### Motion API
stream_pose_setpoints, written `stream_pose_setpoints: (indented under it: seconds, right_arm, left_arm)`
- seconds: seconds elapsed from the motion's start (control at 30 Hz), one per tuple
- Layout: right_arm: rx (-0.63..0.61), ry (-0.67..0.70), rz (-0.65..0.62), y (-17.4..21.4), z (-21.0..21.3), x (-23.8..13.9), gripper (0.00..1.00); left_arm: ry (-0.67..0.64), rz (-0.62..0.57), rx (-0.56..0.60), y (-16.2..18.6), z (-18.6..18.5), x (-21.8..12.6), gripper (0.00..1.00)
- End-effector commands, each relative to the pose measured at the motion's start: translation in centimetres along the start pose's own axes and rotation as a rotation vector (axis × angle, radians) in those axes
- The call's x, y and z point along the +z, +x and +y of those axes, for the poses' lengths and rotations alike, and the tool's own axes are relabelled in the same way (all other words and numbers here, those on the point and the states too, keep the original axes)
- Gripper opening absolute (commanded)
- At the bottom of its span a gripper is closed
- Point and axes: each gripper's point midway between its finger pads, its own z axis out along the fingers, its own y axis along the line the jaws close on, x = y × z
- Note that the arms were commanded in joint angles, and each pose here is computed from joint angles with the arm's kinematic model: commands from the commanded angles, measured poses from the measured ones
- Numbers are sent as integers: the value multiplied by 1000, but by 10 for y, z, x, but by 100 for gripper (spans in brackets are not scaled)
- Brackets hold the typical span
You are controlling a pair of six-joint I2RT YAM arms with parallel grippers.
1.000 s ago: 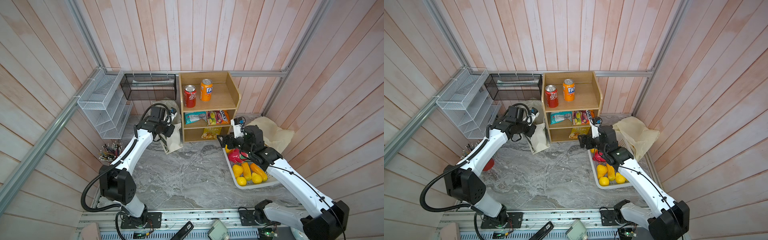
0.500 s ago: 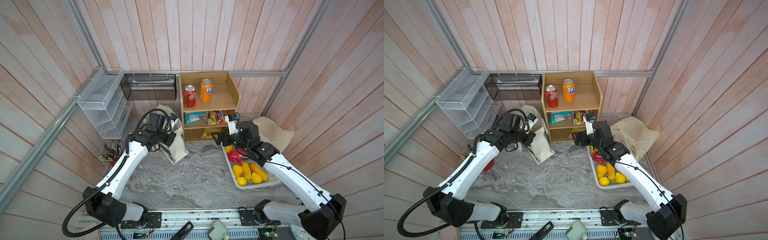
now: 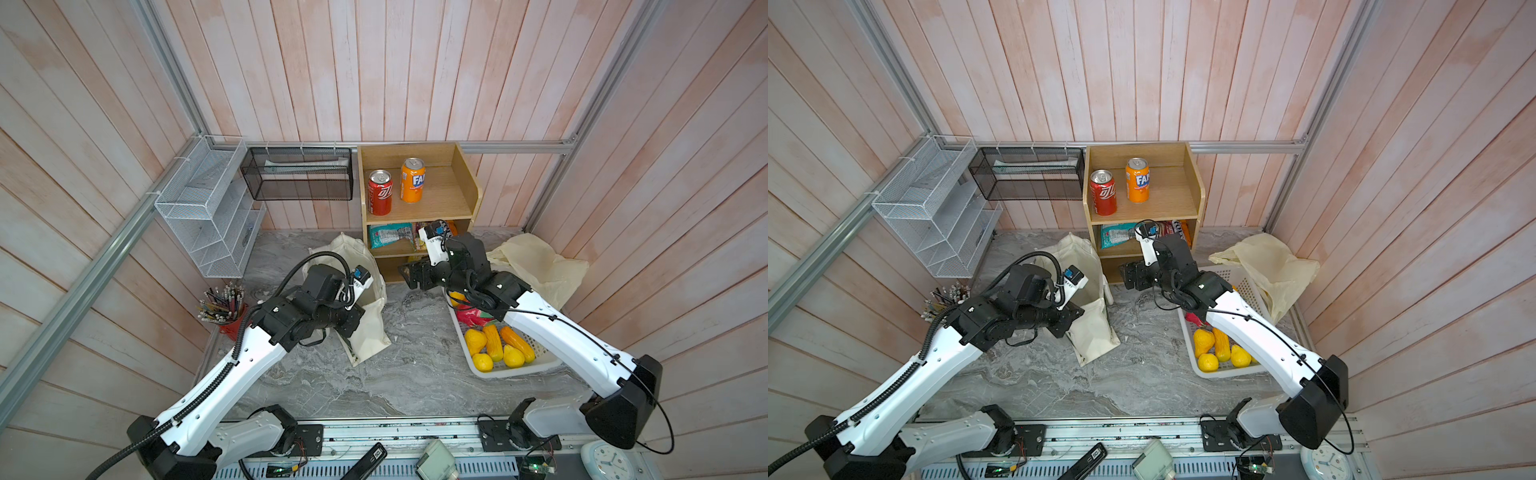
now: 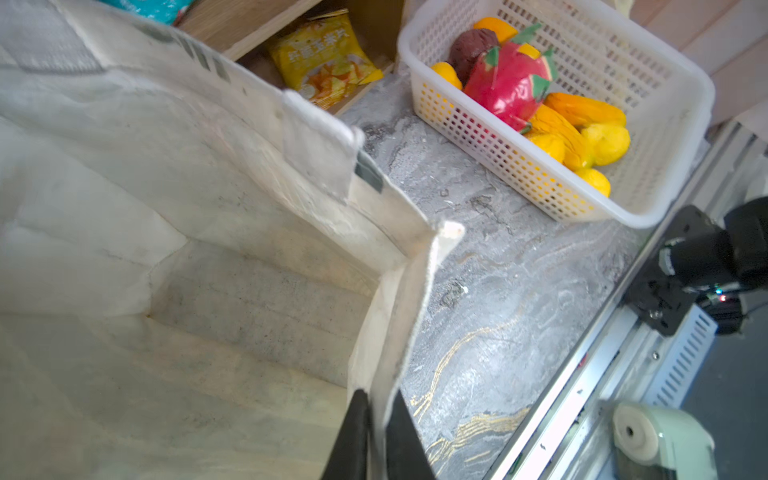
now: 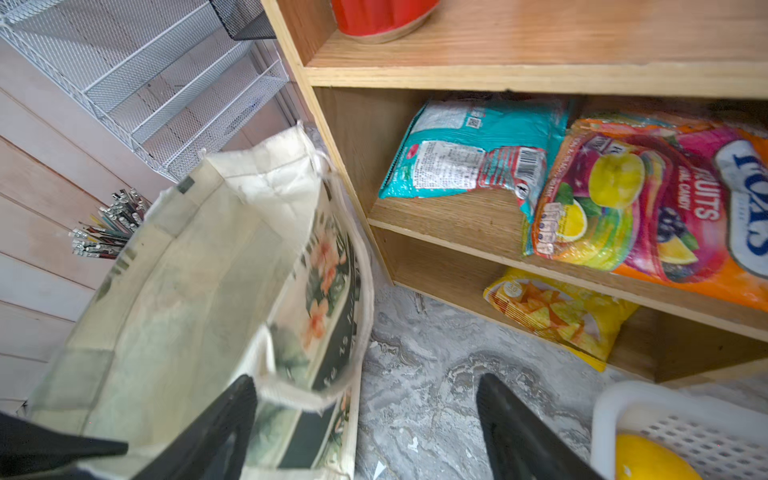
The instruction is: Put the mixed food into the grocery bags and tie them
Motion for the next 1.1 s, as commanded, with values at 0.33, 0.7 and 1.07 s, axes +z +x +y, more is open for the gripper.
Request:
stream_pose_setpoints:
  seconds: [0.33, 0.7, 1.07]
  right_arm:
    - [-138, 89, 127, -4, 3, 63, 88]
    - [-133, 22, 224, 28, 11, 94, 74]
    - [-107, -54, 277, 48, 21, 80, 4]
  left_arm:
    - [-507, -424, -427, -47, 81, -112, 86]
    - [-611, -189, -607, 16, 138, -59, 89]
    - [-492, -145, -589, 17, 135, -14, 16]
